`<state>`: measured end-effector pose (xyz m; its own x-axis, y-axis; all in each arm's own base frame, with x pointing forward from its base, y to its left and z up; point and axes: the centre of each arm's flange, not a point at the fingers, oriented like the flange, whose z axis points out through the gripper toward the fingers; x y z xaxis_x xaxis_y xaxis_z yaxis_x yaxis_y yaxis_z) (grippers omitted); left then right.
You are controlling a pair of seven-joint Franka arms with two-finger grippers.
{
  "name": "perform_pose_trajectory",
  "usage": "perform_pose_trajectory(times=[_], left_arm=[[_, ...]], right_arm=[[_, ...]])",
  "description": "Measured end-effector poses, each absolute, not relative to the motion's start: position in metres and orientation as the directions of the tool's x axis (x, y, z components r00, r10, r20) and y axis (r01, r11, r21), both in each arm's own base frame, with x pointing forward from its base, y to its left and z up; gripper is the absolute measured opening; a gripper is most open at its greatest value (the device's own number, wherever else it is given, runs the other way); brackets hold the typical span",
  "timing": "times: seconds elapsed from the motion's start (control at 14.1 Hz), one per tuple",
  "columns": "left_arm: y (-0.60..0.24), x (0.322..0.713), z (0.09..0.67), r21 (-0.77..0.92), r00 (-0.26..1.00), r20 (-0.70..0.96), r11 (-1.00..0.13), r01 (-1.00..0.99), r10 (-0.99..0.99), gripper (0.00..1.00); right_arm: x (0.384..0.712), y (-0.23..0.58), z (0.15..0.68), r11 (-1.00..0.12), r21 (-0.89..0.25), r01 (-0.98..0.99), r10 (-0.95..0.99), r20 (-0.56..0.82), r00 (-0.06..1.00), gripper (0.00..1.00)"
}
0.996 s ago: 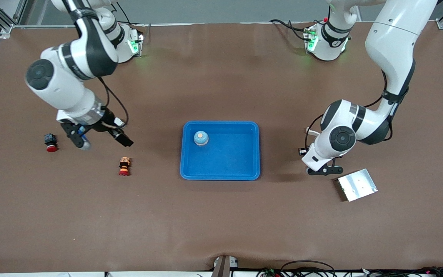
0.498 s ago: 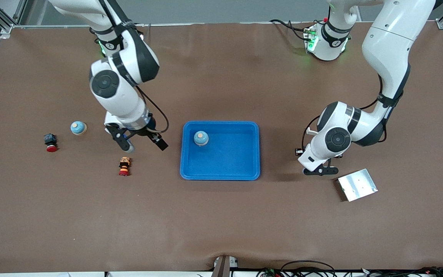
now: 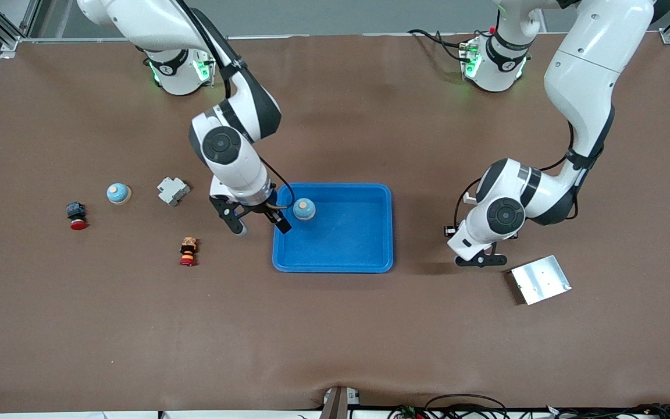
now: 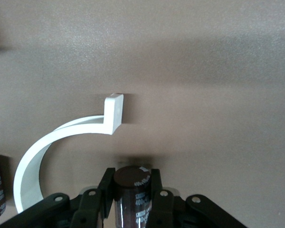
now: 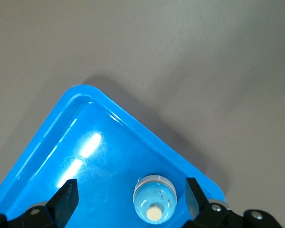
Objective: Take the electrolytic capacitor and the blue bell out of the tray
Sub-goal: 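Grasp the second bell with the right gripper while the left gripper withdraws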
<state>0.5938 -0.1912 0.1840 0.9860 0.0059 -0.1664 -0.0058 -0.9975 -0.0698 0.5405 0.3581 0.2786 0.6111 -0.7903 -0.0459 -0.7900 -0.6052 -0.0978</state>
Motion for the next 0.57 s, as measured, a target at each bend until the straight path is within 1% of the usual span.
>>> perform_pose_trajectory(times=[0.36,0.43,0.5,0.57], left_arm=[[-0.191,0.594,0.184,-0.080,0.987,-0.160,-0.997,-0.019,-0.006,0.34],[-0.191,0.595,0.184,-0.080,0.987,-0.160,-0.997,-0.018,-0.005,0.40],[-0.191,0.595,0.184,-0.079,0.987,-0.159,-0.997,-0.018,-0.005,0.41],[-0.191,0.595,0.184,-0.079,0.987,-0.159,-0.997,-0.018,-0.006,0.43]], right_arm=[[0.522,0.388,0.210,-0.587,-0.090,-0.805,-0.805,-0.047,0.592,1.00],[0.521,0.389,0.206,-0.587,-0.087,-0.805,-0.805,-0.047,0.592,1.00],[0.521,0.390,0.205,-0.586,-0.087,-0.806,-0.805,-0.047,0.591,1.00],[0.522,0.390,0.206,-0.585,-0.088,-0.806,-0.806,-0.047,0.590,1.00]])
